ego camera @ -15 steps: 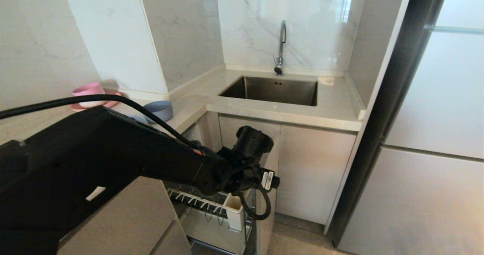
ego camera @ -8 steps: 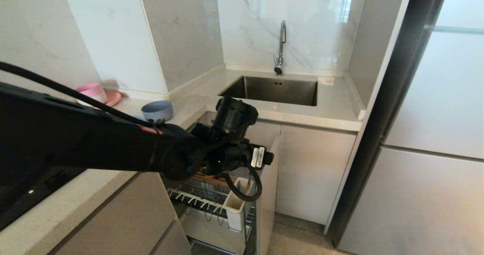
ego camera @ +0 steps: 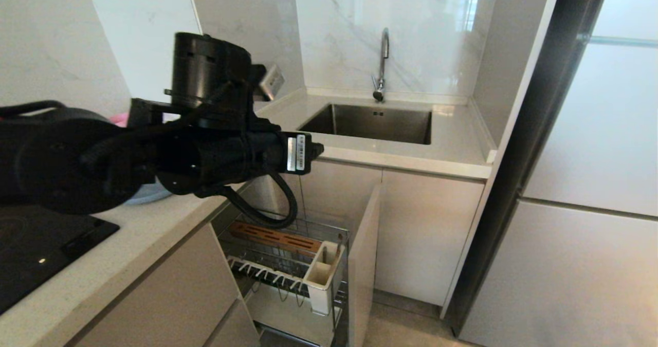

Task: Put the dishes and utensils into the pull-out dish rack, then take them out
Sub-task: Open the cupboard

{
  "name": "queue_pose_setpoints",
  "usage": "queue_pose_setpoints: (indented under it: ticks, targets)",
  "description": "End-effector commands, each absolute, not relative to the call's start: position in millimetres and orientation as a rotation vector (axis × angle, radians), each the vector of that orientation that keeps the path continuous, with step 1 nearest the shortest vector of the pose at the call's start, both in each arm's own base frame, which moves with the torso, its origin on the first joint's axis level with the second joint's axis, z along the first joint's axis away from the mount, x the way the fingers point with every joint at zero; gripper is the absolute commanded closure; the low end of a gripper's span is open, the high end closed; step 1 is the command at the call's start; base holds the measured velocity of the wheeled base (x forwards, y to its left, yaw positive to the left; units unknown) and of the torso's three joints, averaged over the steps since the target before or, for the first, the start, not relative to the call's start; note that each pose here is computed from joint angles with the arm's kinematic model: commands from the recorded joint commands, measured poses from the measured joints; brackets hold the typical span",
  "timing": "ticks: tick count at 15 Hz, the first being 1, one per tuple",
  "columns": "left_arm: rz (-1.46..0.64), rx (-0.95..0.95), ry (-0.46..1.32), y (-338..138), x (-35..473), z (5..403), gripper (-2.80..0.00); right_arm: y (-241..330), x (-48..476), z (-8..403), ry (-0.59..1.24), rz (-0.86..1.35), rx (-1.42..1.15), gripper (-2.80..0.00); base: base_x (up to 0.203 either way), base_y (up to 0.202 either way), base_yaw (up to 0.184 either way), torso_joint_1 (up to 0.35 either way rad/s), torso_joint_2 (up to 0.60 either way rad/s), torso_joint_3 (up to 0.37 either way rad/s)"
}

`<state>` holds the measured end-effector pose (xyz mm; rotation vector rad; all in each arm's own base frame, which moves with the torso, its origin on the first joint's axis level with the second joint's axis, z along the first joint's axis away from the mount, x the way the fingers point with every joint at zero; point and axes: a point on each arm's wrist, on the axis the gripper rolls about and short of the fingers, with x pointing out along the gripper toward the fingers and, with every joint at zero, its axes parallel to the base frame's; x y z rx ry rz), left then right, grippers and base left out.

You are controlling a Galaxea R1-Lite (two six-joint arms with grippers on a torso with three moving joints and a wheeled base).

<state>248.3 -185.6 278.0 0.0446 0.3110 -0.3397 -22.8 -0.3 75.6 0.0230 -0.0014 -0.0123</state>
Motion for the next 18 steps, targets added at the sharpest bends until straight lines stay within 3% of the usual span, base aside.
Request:
queue_pose_setpoints:
  ticks: [1, 7, 11, 15, 18]
  targets:
    - [-0.332, 0.004, 0.236, -168, 231, 303, 0.00, 0, -23, 76, -0.002, -0.012, 0.023, 0.00, 0.000, 0.000, 0.000, 0.000, 0.00, 0.000]
    - [-0.252, -0.045, 0.012, -98, 170, 359, 0.00, 0, -23, 76, 0.000, -0.012, 0.023, 0.00, 0.000, 0.000, 0.000, 0.000, 0.00, 0.000]
    - [-0.053, 0.014, -0.151, -32, 111, 375, 0.00, 0, -23, 76, 0.000, -0.012, 0.023, 0.00, 0.000, 0.000, 0.000, 0.000, 0.00, 0.000]
    - [-0.019, 0.072, -0.264, -2, 32, 349, 0.00, 0, -23, 76, 0.000, -0.012, 0.023, 0.00, 0.000, 0.000, 0.000, 0.000, 0.00, 0.000]
    - [0.016, 0.126, -0.305, 2, -18, 296, 0.00, 0, -23, 76, 0.000, -0.012, 0.023, 0.00, 0.000, 0.000, 0.000, 0.000, 0.00, 0.000]
